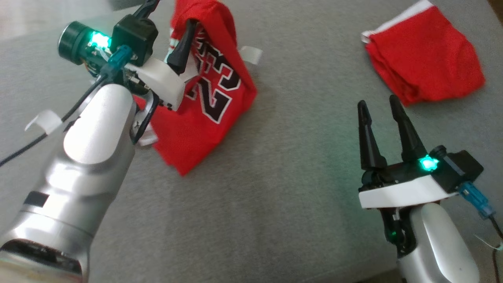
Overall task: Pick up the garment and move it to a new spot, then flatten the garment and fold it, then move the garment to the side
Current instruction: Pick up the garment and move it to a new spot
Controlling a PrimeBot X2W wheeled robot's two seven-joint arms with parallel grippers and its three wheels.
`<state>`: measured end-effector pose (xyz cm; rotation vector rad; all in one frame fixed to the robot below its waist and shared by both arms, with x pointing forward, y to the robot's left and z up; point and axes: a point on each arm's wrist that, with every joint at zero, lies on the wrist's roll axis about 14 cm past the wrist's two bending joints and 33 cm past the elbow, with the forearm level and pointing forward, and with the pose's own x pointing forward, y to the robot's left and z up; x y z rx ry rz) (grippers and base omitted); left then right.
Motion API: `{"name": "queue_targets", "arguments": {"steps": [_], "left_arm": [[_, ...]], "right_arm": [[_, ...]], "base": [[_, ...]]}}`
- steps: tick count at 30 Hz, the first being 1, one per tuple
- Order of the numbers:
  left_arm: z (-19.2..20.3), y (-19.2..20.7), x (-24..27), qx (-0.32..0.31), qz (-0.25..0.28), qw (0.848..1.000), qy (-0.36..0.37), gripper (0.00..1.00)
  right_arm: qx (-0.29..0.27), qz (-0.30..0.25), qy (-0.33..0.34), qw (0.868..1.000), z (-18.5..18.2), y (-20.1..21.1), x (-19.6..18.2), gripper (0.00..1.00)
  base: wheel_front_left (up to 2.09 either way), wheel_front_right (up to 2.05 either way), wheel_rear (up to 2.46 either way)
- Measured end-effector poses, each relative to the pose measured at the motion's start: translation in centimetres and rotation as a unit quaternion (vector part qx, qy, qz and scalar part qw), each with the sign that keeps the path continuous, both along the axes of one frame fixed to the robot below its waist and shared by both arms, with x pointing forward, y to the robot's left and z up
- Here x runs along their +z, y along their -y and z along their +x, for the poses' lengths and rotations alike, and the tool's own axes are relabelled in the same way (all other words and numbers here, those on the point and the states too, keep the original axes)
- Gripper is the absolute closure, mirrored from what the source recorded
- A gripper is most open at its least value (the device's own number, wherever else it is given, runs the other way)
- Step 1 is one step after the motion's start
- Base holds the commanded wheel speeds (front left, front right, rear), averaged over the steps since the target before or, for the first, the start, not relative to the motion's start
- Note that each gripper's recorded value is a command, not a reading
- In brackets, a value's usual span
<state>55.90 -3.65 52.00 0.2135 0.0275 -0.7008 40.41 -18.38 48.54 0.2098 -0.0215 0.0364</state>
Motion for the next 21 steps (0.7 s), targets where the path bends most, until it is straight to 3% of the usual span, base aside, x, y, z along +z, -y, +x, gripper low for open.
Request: {"name": "queue_targets", "arguments": {"steps": [7,13,21], "left_arm": [[-1.2,-3.5,3.3,0.037,-0.039,0.998,0.038,0.0],[-4.9,-8.0,1.6,0.075,-0.028,0.997,0.018,0.0],[-9.3,-12.8,1.3,0.157,-0.066,0.985,0.033,0.0]], "right_arm": [[0.034,-0.011,0.015,0.999,1.1,-2.2,0.7,0.0],[0.076,-0.01,0.019,0.997,1.2,-5.3,0.8,0.0],[0.102,-0.008,0.019,0.995,0.0,-7.1,1.0,0.0]], "base": [[0.0,0.0,0.0],[0.0,0.0,0.0],[0.0,0.0,0.0]]}}
